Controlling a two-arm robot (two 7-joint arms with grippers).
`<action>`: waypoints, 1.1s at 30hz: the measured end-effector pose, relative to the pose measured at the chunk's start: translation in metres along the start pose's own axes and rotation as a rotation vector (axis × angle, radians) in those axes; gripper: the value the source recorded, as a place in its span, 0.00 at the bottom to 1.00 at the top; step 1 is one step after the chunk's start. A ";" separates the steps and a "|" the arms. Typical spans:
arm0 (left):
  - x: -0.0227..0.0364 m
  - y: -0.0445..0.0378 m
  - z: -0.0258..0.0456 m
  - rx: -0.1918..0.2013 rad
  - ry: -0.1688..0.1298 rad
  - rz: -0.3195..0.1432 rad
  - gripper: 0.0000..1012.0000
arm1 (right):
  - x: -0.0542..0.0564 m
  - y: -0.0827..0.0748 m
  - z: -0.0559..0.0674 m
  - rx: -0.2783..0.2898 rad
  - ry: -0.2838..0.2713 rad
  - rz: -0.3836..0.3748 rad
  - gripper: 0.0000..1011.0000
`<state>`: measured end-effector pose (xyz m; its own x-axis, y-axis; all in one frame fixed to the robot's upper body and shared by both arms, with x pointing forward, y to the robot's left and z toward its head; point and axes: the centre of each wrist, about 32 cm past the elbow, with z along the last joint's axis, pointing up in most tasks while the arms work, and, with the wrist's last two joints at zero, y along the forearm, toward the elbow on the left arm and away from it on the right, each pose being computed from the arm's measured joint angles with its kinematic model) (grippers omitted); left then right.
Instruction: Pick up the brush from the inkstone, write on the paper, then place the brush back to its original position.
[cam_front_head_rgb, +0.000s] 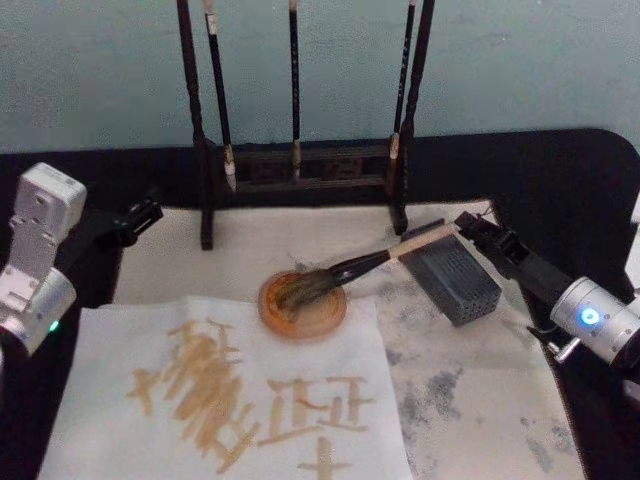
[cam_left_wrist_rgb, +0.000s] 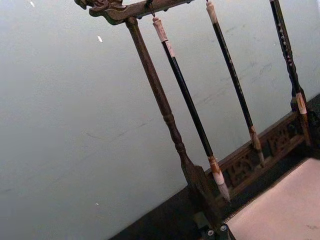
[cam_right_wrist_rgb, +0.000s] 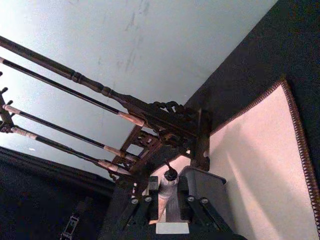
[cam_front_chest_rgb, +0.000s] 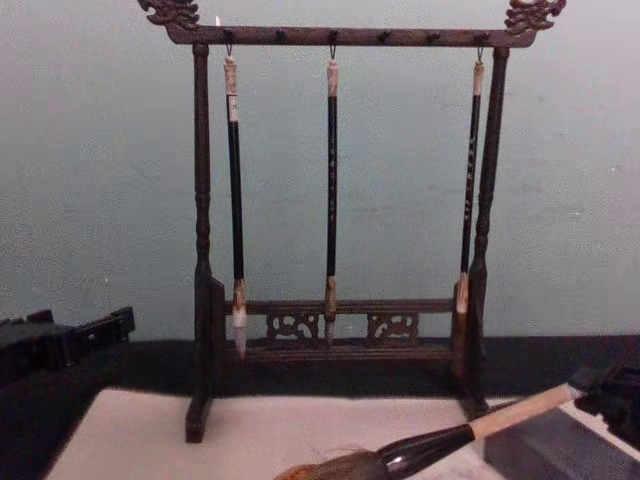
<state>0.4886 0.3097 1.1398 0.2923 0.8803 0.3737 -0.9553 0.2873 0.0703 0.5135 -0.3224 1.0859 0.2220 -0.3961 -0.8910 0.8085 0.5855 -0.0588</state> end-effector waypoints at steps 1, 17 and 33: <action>0.0000 0.0000 0.0000 0.000 0.000 0.000 0.99 | 0.000 0.000 0.000 0.000 0.000 0.000 0.23; 0.0000 0.0000 0.0000 0.000 0.000 0.000 0.99 | 0.000 0.000 0.000 0.000 0.000 0.000 0.19; 0.0000 0.0000 0.0000 0.000 0.000 0.000 0.99 | 0.000 0.000 0.000 0.000 0.000 0.000 0.18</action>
<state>0.4886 0.3097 1.1398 0.2922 0.8803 0.3737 -0.9553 0.2873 0.0703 0.5135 -0.3224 1.0859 0.2222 -0.3963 -0.8908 0.8084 0.5857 -0.0589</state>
